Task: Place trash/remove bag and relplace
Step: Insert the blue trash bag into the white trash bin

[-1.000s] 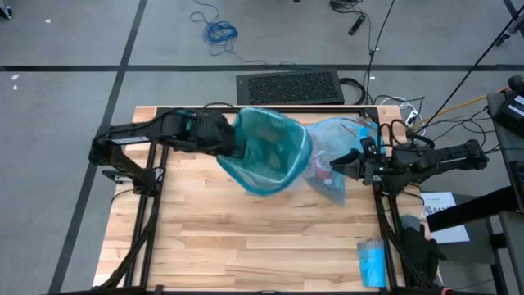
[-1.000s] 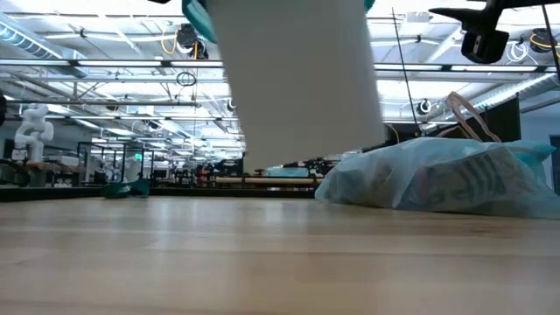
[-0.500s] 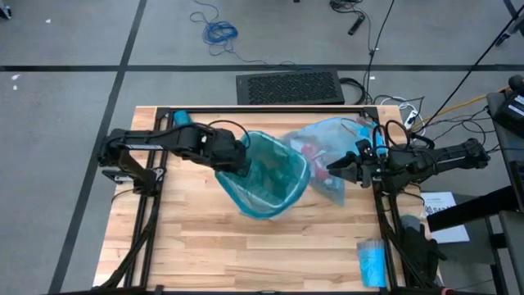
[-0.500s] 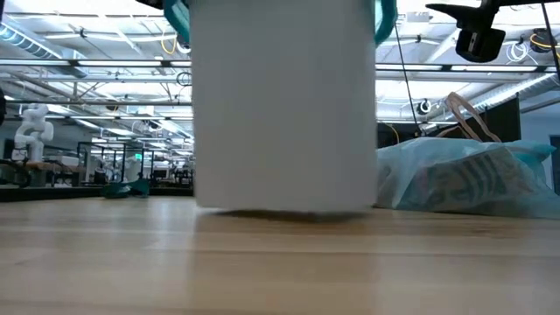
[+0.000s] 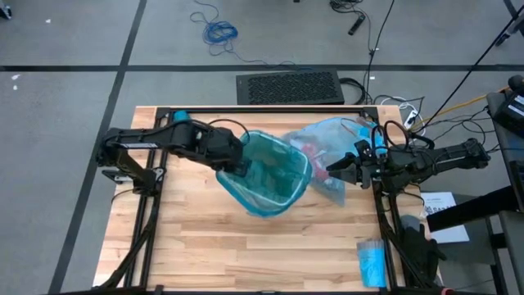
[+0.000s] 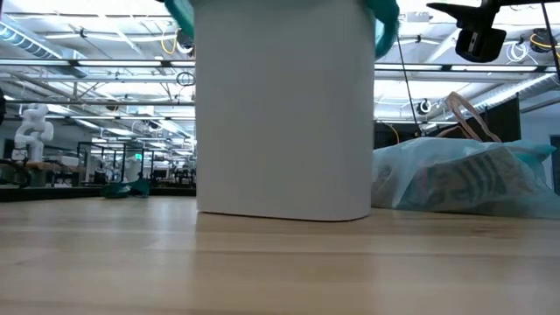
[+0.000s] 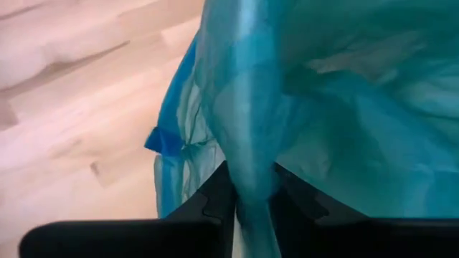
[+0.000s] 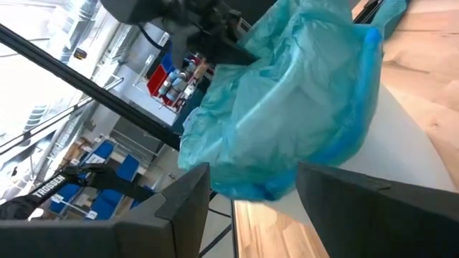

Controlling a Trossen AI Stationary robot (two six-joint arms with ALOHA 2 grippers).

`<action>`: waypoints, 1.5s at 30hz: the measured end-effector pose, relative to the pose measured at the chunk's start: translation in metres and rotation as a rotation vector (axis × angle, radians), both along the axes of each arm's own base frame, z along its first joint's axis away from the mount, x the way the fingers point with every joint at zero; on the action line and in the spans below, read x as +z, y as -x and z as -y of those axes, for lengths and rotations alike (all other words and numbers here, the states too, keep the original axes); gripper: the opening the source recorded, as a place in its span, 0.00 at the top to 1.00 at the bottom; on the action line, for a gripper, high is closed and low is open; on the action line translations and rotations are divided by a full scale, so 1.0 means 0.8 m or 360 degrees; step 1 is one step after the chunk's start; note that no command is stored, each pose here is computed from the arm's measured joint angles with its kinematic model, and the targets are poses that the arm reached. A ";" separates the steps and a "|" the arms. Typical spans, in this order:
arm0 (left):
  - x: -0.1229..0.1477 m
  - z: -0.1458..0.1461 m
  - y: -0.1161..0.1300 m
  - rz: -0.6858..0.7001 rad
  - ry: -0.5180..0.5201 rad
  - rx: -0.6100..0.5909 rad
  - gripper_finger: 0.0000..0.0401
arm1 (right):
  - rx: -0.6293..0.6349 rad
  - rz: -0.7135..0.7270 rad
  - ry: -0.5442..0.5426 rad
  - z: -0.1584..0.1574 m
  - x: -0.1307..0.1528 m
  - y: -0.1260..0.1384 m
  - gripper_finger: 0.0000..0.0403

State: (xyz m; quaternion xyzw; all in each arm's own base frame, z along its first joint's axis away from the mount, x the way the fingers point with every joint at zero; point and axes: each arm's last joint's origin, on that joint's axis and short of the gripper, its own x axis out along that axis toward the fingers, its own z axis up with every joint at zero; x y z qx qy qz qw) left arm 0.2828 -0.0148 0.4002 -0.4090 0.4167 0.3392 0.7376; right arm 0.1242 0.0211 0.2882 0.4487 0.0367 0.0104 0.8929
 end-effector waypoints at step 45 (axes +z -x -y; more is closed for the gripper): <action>-0.130 0.160 0.147 0.1457 -0.0010 0.0533 0.94 | -0.0005 0.0232 -0.0507 0.019 -0.084 0.027 0.51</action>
